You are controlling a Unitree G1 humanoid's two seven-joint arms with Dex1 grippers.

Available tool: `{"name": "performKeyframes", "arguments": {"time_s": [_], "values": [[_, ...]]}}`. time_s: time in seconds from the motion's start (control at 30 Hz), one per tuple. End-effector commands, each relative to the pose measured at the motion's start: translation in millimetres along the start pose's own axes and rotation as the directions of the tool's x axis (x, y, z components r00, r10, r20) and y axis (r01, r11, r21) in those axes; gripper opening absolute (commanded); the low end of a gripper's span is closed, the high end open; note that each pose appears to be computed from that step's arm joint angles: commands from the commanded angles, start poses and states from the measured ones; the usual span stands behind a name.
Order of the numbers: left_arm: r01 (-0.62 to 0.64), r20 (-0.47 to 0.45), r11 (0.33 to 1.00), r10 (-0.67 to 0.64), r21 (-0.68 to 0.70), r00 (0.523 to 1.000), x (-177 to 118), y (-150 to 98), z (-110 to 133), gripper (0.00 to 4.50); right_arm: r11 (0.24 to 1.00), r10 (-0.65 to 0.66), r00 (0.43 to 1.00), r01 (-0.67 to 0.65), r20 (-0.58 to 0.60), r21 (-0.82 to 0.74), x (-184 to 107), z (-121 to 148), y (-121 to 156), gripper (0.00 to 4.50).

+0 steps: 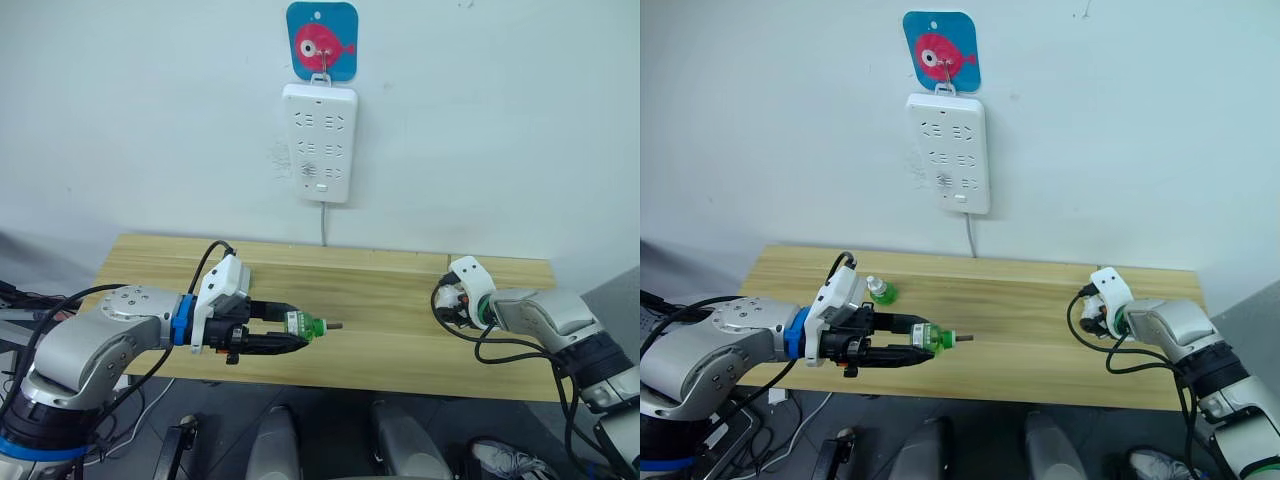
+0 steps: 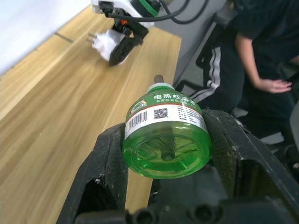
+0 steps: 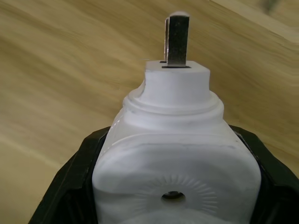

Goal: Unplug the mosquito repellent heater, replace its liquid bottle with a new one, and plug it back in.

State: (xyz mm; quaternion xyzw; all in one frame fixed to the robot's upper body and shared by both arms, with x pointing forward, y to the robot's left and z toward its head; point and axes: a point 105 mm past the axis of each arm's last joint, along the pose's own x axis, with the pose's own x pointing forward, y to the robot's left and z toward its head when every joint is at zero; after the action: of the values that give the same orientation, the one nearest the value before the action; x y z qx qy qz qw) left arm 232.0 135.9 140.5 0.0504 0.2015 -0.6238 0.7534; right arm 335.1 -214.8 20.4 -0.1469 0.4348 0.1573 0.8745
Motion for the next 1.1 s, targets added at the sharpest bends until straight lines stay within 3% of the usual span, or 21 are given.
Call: {"name": "performKeyframes", "arguments": {"time_s": [0.03,0.07,0.1,0.2,0.4,0.5,0.63,0.73,0.87,0.93,1.1], "values": [[0.013,-0.005,0.999,-0.013,0.051,1.000,3.0,-5.0,1.0,2.26,1.000,-0.014,1.000,0.014,0.022,-0.021,-1.9,8.1,-5.2,3.05],[0.014,-0.004,0.999,-0.013,0.051,1.000,3.8,-5.1,0.8,2.26,1.000,-0.010,1.000,0.010,0.015,-0.006,-1.5,6.9,-5.2,3.05],[0.014,-0.003,0.999,-0.014,0.052,1.000,4.5,-5.2,0.8,2.26,1.000,-0.011,1.000,0.011,0.014,-0.002,-1.3,6.5,-5.6,3.79],[0.015,0.005,0.998,-0.015,0.055,1.000,5.9,-5.1,1.8,2.26,1.000,-0.021,0.999,0.021,0.028,0.000,-2.8,9.4,-6.1,4.50],[-0.016,0.067,0.998,0.013,0.054,0.998,5.7,-1.1,8.2,2.26,0.989,-0.141,0.972,0.132,0.185,0.061,-35.5,35.6,-29.5,4.50],[-0.041,0.140,0.999,0.036,0.033,0.990,7.0,-0.1,14.0,2.26,0.993,-0.070,0.937,0.032,0.342,0.118,-70.3,56.4,-18.7,4.50],[-0.114,0.271,0.993,0.101,0.033,0.957,14.9,6.5,28.2,2.26,0.972,0.167,0.814,-0.231,0.556,0.046,-111.6,76.5,30.6,4.50],[-0.209,0.376,0.977,0.177,0.044,0.910,22.5,16.9,42.8,2.26,0.852,0.298,0.612,-0.517,0.733,0.086,-137.0,85.0,69.1,4.50],[-0.331,0.489,0.941,0.254,0.075,0.834,27.5,31.2,60.7,2.26,0.639,0.357,0.437,-0.759,0.825,0.126,-151.6,88.4,109.5,4.50],[-0.360,0.518,0.930,0.272,0.074,0.811,31.3,36.5,65.2,2.26,0.560,0.361,0.390,-0.817,0.847,0.138,-156.5,94.2,125.9,4.50],[-0.338,0.533,0.937,0.241,0.092,0.811,40.5,36.4,67.4,2.26,0.504,0.375,0.361,-0.853,0.854,0.139,-160.4,110.9,149.3,4.50]]}}
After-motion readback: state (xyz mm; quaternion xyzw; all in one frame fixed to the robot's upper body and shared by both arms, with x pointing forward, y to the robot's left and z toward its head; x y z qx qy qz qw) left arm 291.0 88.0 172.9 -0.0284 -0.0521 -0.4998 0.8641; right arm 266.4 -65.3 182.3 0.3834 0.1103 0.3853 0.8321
